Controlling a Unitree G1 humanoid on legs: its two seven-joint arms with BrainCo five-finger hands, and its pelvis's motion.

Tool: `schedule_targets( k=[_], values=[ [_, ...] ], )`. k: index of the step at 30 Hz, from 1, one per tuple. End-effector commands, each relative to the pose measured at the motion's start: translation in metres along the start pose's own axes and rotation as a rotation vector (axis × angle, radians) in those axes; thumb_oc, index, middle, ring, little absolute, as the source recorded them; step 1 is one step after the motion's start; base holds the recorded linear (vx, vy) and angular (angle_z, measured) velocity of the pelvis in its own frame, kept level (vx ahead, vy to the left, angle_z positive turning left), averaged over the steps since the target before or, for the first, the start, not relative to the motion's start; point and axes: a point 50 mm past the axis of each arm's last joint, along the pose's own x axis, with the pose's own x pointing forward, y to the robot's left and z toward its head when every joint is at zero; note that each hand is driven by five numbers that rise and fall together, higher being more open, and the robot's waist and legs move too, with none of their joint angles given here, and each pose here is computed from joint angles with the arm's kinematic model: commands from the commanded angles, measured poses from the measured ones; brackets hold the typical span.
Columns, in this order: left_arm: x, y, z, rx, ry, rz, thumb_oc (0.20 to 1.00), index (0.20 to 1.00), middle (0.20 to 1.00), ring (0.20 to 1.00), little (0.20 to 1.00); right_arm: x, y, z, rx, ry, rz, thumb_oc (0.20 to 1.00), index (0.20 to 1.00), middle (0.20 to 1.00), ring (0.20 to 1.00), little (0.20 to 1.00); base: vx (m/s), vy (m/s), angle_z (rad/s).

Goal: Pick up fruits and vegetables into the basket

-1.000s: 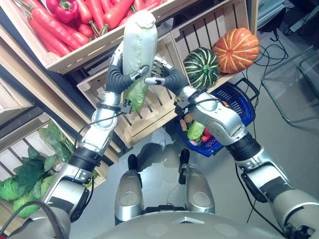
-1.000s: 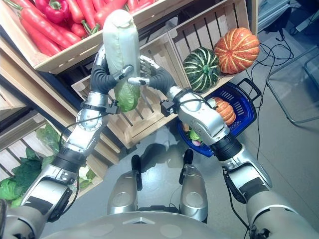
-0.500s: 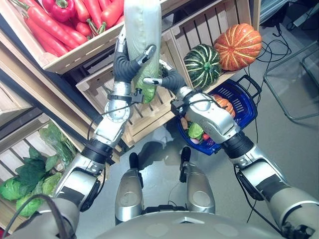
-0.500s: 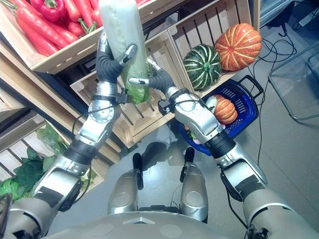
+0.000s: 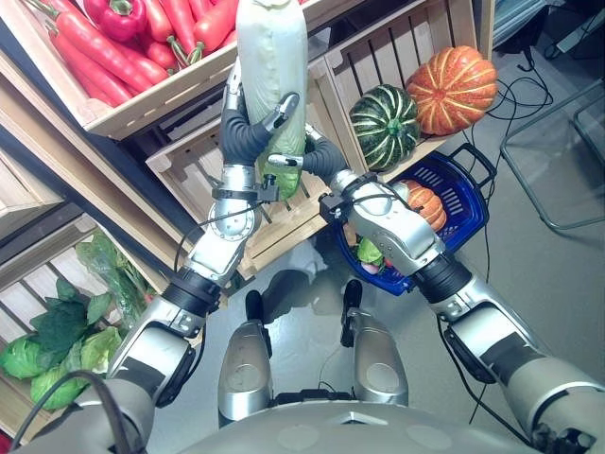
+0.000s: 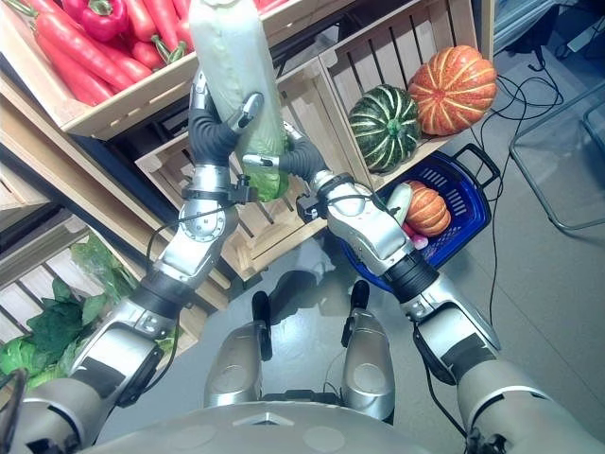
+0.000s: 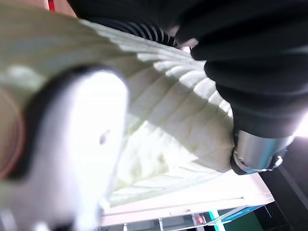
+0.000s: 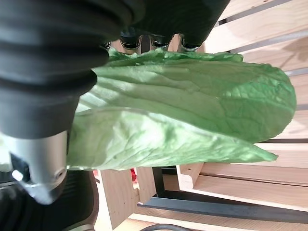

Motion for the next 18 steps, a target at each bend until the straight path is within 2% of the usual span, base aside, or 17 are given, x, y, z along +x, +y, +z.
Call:
schedule_targets(
  k=[1,3,4,5,11,18],
  values=[
    [0.014,-0.037,0.039,-0.105,-0.219,-0.148,0.2,0.2,0.2,0.2,0.2,0.007,0.059,0.039,0.077,-0.202,0.243,0.2,0.2,0.2,0.2,0.2,0.0,0.0,0.0],
    [0.014,-0.038,0.036,-0.108,-0.197,-0.145,0.2,0.2,0.2,0.2,0.2,0.006,0.059,0.042,0.085,-0.213,0.24,0.2,0.2,0.2,0.2,0.2,0.0,0.0,0.0],
    [0.013,-0.037,0.035,-0.097,-0.185,-0.14,0.526,0.526,0.526,0.526,0.526,0.006,0.059,0.044,0.078,-0.224,0.232,0.2,0.2,0.2,0.2,0.2,0.0,0.0,0.0],
    [0.013,-0.036,0.033,-0.09,-0.175,-0.138,1.0,1.0,1.0,1.0,1.0,0.006,0.059,0.046,0.078,-0.231,0.228,0.2,0.2,0.2,0.2,0.2,0.0,0.0,0.0],
    [0.009,-0.017,0.02,-0.057,-0.075,-0.07,1.0,1.0,1.0,1.0,1.0,-0.003,0.046,0.067,0.073,-0.328,0.178,0.2,0.2,0.2,0.2,0.2,0.0,0.0,0.0],
    [-0.011,0.037,0.006,-0.076,0.021,0.18,1.0,1.0,1.0,1.0,1.0,-0.034,0.011,0.093,0.049,-0.493,0.03,0.2,0.2,0.2,0.2,0.2,0.0,-0.018,0.0]
  ],
)
